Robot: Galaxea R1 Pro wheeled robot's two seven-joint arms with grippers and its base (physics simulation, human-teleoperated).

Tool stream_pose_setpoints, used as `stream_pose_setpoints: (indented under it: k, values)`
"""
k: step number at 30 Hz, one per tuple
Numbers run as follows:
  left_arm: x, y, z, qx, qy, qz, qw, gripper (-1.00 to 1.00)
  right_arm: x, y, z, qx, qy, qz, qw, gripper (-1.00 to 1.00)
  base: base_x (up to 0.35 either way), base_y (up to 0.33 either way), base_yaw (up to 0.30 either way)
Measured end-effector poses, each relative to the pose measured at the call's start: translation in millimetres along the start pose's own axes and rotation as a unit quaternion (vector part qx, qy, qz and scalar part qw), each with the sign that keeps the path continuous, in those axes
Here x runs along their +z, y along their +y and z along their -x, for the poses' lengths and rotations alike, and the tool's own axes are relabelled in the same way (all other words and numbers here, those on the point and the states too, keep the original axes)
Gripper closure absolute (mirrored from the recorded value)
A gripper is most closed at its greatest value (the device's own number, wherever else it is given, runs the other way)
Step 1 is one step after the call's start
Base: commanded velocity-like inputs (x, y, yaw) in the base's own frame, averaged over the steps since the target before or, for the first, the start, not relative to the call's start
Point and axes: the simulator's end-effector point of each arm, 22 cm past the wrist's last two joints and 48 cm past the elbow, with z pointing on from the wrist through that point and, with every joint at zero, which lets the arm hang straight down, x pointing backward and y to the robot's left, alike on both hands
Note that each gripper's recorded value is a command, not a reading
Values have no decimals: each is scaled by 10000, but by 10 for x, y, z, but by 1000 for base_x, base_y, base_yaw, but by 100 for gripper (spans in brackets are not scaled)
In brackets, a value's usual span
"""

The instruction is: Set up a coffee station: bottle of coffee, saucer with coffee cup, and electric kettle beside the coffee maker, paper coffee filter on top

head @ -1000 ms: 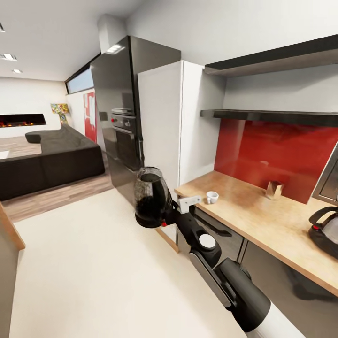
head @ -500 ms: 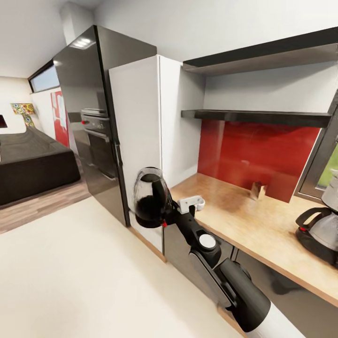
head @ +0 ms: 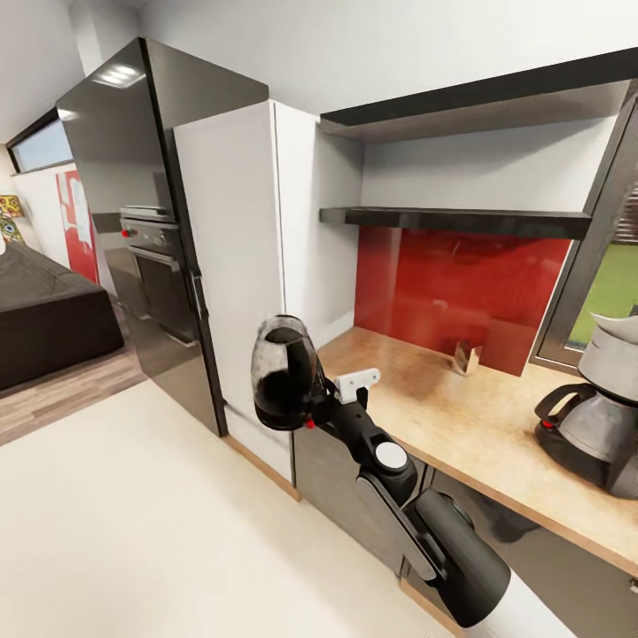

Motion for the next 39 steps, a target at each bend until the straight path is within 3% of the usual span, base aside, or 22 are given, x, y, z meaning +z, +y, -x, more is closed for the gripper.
stream_pose_setpoints:
  k: [10, 18, 28, 39]
  values:
    - [0, 0, -2, 0, 1, 0, 10000, -100, -2, -19, 9, 2, -8, -24, 10000, 100, 0, 0, -182]
    - [0, 0, -1, 0, 1, 0, 10000, -100, 20, -254, 58, 131, -43, -259, 9996, 100, 0, 0, -237]
    - [0, 0, -1, -4, 1, 0, 10000, -100, 21, -265, 57, 141, -41, -268, 9995, 100, 5, 0, -274]
    - [-1, 0, -2, 0, -1, 0, 10000, -100, 22, -272, 40, 128, -25, -276, 9995, 100, 147, 239, -276]
